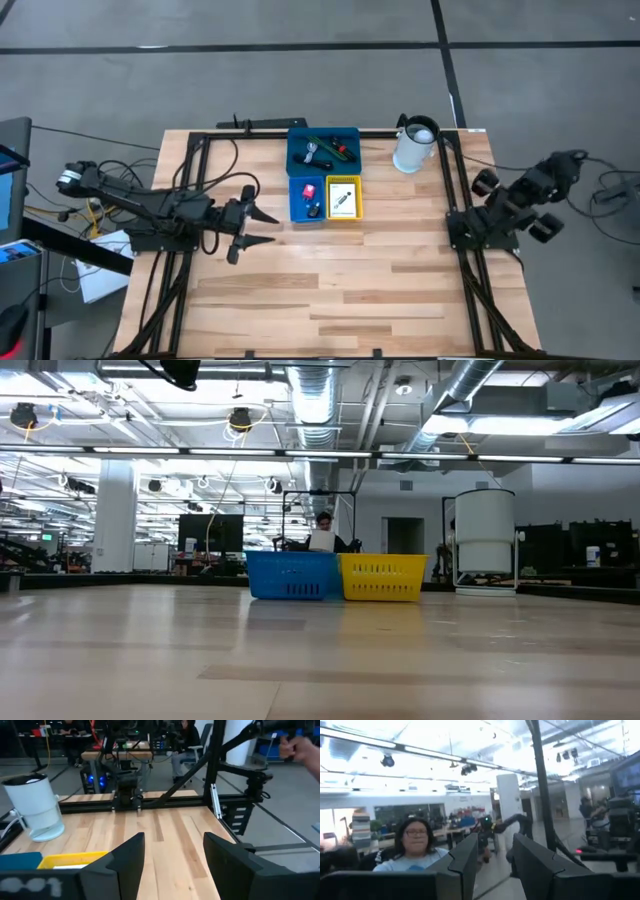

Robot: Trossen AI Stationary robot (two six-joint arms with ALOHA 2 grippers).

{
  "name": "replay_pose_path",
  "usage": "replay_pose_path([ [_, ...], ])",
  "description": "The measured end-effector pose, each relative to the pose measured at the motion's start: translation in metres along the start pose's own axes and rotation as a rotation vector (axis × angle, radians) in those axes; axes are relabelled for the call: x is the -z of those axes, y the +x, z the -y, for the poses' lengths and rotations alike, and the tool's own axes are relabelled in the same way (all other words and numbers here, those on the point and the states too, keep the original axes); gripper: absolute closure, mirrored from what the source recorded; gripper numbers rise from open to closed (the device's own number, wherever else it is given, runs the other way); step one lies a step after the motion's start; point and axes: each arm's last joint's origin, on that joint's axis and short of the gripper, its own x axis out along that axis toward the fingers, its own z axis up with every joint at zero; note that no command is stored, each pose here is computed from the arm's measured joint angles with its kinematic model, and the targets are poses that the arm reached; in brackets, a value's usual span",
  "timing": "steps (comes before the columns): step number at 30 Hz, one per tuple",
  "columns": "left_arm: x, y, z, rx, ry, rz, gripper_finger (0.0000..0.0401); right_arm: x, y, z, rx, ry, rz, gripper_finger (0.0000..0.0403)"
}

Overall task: Pick and place items into bin
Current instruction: Return to Home Position

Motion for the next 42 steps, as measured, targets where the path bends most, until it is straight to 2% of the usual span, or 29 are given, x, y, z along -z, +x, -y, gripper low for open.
replay_pose_path([
  [1, 0.000, 0.000, 0.002, -0.001, 0.001, 0.002, 0.0209, 0.008, 0.005, 0.003, 0.001, 0.001, -0.004, 0.0285],
  [3, 0.000, -0.001, 0.005, -0.008, 0.002, 0.011, 0.0209, 0.027, 0.009, 0.008, 0.005, 0.027, -0.103, 0.0285],
  [6, -0.005, 0.000, 0.009, -0.012, -0.004, 0.057, 0.0209, 0.037, 0.025, 0.014, -0.035, 0.025, -0.060, 0.0285],
  [9, -0.008, 0.000, 0.015, 0.013, 0.001, 0.096, 0.0209, 0.072, 0.033, 0.022, -0.074, 0.045, -0.151, 0.0285],
  [12, -0.006, 0.001, 0.020, 0.035, 0.012, 0.089, 0.0209, 0.094, 0.032, 0.025, -0.131, -0.002, -0.068, 0.0285],
  [16, -0.003, 0.006, 0.028, 0.063, 0.018, 0.079, 0.0209, 0.136, 0.029, 0.032, -0.121, 0.009, -0.081, 0.0285],
  [18, -0.001, 0.009, 0.033, 0.081, 0.024, 0.082, 0.0209, 0.142, 0.029, 0.033, -0.145, 0.022, -0.051, 0.0285],
  [20, 0.001, 0.013, 0.038, 0.099, 0.033, 0.085, 0.0209, 0.152, 0.028, 0.034, -0.132, 0.050, -0.090, 0.0285],
  [23, 0.007, 0.022, 0.044, 0.115, 0.034, 0.062, 0.0209, 0.152, 0.028, 0.035, -0.110, 0.059, -0.091, 0.0285],
  [28, 0.038, 0.029, 0.050, 0.156, -0.030, 0.122, 0.0209, 0.158, 0.028, 0.036, -0.097, 0.055, -0.150, 0.0285],
  [35, 0.085, -0.007, 0.035, 0.184, -0.112, 0.351, 0.0209, 0.169, 0.026, 0.041, 0.044, 0.070, -0.245, 0.0285],
  [39, 0.107, -0.027, 0.025, 0.153, -0.151, 0.362, 0.0209, 0.173, 0.025, 0.042, 0.062, 0.079, -0.284, 0.0285],
  [42, 0.113, -0.039, 0.020, 0.129, -0.180, 0.394, 0.0209, 0.174, 0.024, 0.042, 0.061, 0.059, -0.290, 0.0285],
])
